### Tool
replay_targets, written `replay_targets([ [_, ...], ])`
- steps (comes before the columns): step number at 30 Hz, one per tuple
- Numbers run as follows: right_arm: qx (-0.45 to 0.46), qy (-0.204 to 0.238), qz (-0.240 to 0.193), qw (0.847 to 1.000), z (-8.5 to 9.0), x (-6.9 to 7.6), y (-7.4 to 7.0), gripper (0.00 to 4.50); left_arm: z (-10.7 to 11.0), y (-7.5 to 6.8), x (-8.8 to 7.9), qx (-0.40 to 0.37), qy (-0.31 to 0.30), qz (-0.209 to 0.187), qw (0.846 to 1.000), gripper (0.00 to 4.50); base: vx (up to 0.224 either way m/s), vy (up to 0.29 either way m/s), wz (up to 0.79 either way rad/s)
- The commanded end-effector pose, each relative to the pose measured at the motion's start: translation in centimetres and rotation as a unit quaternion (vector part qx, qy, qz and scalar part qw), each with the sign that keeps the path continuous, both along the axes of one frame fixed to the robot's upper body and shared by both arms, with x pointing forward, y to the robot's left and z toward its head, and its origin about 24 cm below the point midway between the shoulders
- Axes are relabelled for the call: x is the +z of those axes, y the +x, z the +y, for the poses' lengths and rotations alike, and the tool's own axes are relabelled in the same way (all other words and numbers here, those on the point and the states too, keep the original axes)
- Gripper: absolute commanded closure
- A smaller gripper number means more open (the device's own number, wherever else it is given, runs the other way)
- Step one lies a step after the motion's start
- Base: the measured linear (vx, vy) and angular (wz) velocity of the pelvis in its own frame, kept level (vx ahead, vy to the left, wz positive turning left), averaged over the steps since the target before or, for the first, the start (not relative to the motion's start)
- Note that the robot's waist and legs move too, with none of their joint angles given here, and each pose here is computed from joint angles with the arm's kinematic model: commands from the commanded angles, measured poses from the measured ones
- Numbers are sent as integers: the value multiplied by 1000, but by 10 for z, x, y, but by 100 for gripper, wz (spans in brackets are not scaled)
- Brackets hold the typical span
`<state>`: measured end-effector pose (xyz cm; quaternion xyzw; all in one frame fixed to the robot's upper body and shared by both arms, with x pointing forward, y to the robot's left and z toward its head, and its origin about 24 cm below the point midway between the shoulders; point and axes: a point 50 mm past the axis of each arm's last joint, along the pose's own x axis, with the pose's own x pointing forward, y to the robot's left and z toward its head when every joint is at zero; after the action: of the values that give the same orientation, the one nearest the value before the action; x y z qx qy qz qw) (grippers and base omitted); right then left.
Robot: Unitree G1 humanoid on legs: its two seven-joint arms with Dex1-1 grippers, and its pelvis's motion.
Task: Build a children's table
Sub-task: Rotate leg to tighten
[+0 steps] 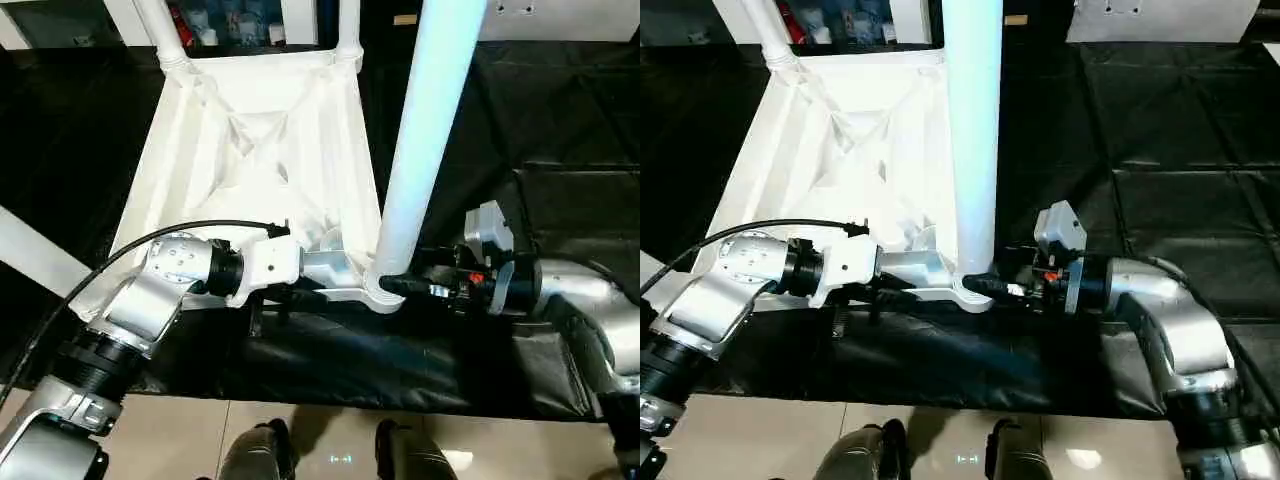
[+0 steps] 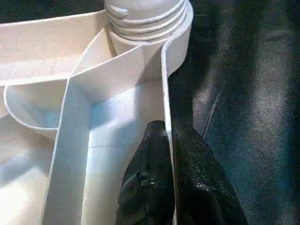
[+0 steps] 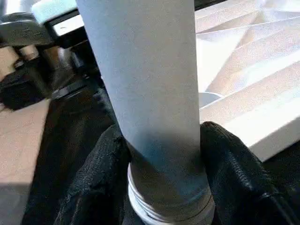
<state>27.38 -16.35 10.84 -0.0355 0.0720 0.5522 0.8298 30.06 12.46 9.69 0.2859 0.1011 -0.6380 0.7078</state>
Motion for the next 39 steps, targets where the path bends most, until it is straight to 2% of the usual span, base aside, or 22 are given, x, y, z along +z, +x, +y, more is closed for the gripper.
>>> replay_targets([
  [1,-4,-4,17,1000,14,-9,-4,252,-6,0,-12,30,19,10,999,450,0,0,0],
  [2,-47,-4,21,999,18,-14,-2,252,-11,3,-10,53,2,10,999,450,0,0,0],
  [3,-47,-4,21,999,18,-14,-2,253,-11,3,-10,53,2,10,999,450,0,0,0],
  [6,-197,45,40,979,41,-22,7,253,-39,11,-5,122,-48,7,991,450,0,0,0],
  [7,-197,45,40,979,41,-22,7,253,-39,11,-5,122,-48,7,991,450,0,0,0],
  [10,-309,90,54,945,65,-22,23,253,-69,18,-1,180,-88,6,980,450,0,0,0],
  [12,-344,100,55,932,76,-20,29,253,-81,21,1,204,-102,5,974,450,0,0,0],
  [14,-346,102,51,931,82,-18,29,253,-87,22,1,209,-102,-1,973,450,0,0,0],
  [15,-347,101,49,931,81,-18,29,253,-87,22,1,209,-100,-2,973,450,0,0,0],
  [16,-355,101,41,929,76,-18,28,197,-84,22,0,205,-89,-9,975,450,0,0,0],
  [19,-370,103,40,923,55,-22,23,177,-70,22,-5,194,-61,-17,979,450,0,0,0],
  [20,-370,103,40,923,55,-22,23,163,-70,22,-5,194,-61,-17,979,450,0,0,0],
  [22,-368,93,16,925,34,-22,19,147,-57,21,-8,181,-42,-20,982,450,0,0,0],
  [25,-336,85,-16,938,11,-16,12,130,-43,19,-12,154,-21,-22,988,450,0,0,0],
  [26,-323,82,-25,942,4,-14,10,104,-39,18,-13,142,-15,-22,990,450,0,0,0],
  [27,-285,70,-36,955,-5,-9,7,104,-34,15,-14,115,-9,-18,993,450,0,0,0],
  [28,-264,62,-41,962,-8,-7,5,96,-31,13,-14,97,-6,-16,995,450,0,0,0],
  [29,-204,36,-49,977,-16,-1,2,89,-25,5,-17,41,10,-5,999,450,0,0,0],
  [33,-130,14,-58,990,-20,7,-1,89,-18,-1,-19,-20,27,7,999,450,0,0,0],
  [36,-75,14,-48,996,-21,11,-2,89,-16,-3,-17,-43,31,15,998,450,0,0,0],
  [38,-24,15,-31,999,-20,13,-5,89,-14,-4,-16,-61,40,17,997,450,0,0,0],
  [39,41,4,-9,999,-19,12,-9,105,-10,-4,-15,-85,57,16,995,450,0,0,0],
])
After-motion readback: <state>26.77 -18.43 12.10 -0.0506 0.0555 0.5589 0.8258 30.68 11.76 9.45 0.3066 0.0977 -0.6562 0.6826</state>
